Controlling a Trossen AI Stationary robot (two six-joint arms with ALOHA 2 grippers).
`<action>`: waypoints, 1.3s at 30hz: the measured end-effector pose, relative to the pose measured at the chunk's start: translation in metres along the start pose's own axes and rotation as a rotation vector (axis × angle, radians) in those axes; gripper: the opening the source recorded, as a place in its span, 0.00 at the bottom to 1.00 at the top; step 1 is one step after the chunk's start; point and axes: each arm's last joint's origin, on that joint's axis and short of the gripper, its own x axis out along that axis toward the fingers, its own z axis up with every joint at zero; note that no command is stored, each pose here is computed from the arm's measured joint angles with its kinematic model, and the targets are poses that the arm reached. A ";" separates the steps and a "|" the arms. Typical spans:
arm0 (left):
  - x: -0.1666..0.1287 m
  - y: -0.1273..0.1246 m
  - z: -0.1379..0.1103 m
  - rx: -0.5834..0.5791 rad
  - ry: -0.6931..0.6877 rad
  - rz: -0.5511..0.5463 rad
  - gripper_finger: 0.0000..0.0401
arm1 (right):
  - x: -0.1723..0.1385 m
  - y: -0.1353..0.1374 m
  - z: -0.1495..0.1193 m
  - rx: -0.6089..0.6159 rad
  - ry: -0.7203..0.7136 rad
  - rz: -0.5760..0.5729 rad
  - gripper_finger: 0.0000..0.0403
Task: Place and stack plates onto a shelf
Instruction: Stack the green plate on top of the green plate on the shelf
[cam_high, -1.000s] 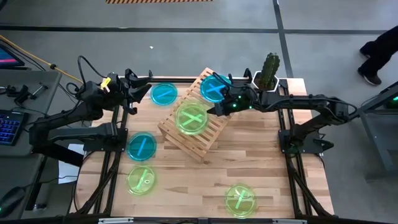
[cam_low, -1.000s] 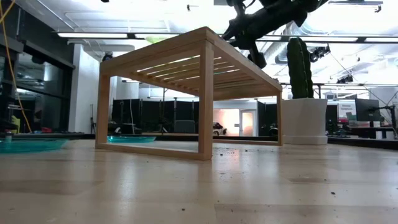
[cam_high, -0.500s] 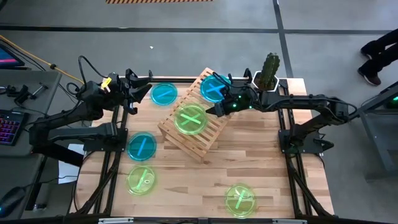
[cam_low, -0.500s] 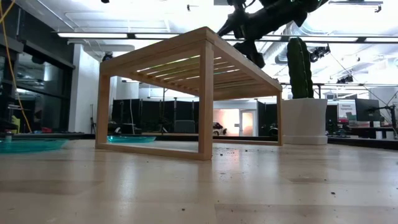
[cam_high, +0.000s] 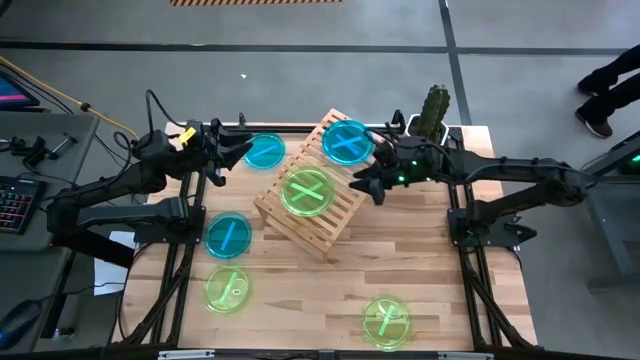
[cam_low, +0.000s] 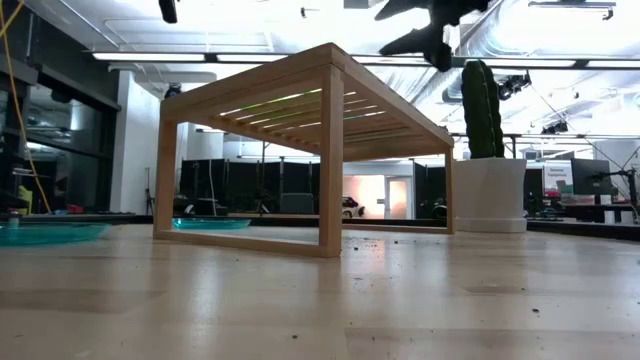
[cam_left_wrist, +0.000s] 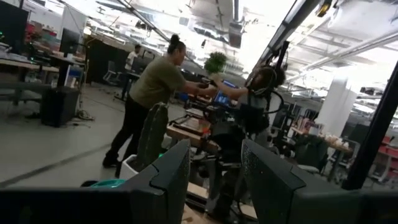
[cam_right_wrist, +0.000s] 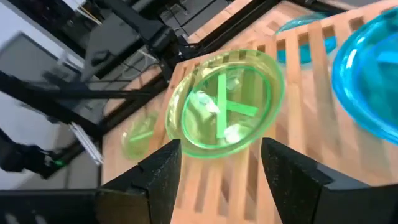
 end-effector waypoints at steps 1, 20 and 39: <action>0.000 0.000 0.000 -0.004 -0.002 -0.001 0.33 | -0.004 0.002 -0.002 -0.023 -0.002 -0.005 0.51; 0.000 0.000 0.000 0.019 -0.005 0.013 0.33 | -0.039 -0.013 -0.055 0.080 -0.132 0.094 0.51; -0.001 -0.004 -0.007 0.024 0.105 -0.167 0.33 | -0.040 -0.013 -0.046 0.105 -0.293 0.008 0.51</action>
